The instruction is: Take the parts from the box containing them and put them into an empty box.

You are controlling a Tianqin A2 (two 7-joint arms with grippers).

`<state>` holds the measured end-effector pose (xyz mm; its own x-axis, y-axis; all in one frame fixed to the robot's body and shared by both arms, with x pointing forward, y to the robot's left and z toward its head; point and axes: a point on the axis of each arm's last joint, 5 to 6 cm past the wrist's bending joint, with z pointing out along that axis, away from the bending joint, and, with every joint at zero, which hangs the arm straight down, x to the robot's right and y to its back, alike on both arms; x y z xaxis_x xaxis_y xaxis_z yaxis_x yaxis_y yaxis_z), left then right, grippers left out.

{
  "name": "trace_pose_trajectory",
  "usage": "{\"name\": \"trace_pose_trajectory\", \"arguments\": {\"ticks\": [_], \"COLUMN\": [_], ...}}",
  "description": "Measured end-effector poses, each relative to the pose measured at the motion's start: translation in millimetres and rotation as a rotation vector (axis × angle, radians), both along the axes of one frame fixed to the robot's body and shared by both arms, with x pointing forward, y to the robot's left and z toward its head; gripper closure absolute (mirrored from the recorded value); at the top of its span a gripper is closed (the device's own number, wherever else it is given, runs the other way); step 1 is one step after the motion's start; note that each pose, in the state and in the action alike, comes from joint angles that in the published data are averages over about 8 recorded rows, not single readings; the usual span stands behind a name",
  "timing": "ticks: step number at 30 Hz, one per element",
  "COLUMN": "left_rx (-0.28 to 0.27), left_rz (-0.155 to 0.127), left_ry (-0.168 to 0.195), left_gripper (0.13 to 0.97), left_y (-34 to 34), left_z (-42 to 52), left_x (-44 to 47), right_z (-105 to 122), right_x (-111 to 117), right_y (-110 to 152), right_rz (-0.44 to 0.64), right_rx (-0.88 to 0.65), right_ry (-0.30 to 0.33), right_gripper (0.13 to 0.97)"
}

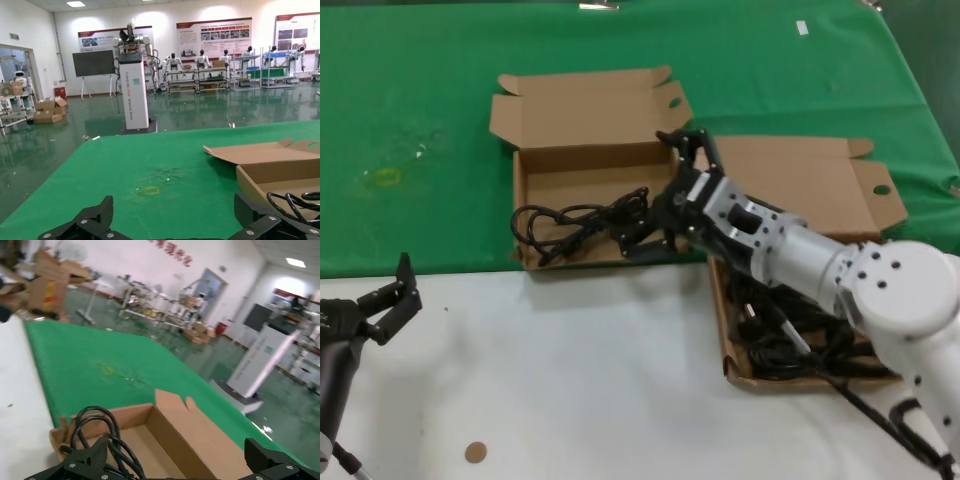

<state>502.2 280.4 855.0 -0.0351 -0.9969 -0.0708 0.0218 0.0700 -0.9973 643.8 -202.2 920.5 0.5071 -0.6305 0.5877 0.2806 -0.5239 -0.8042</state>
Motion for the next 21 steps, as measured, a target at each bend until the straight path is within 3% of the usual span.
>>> {"name": "trace_pose_trajectory", "arguments": {"ticks": [11, 21], "left_rx": [0.0, 0.0], "left_rz": [0.0, 0.0], "left_ry": [0.0, 0.0], "left_gripper": [0.181, 0.144], "left_y": [0.0, 0.0], "left_z": [0.0, 0.0], "left_x": [0.0, 0.0], "right_z": [-25.3, -43.9], "right_x": [-34.6, -69.3], "right_y": [-18.9, -39.5], "right_rz": [-0.151, -0.302], "right_rx": [0.192, 0.348], "right_ry": [0.027, 0.051], "right_gripper": [0.13, 0.13]}}
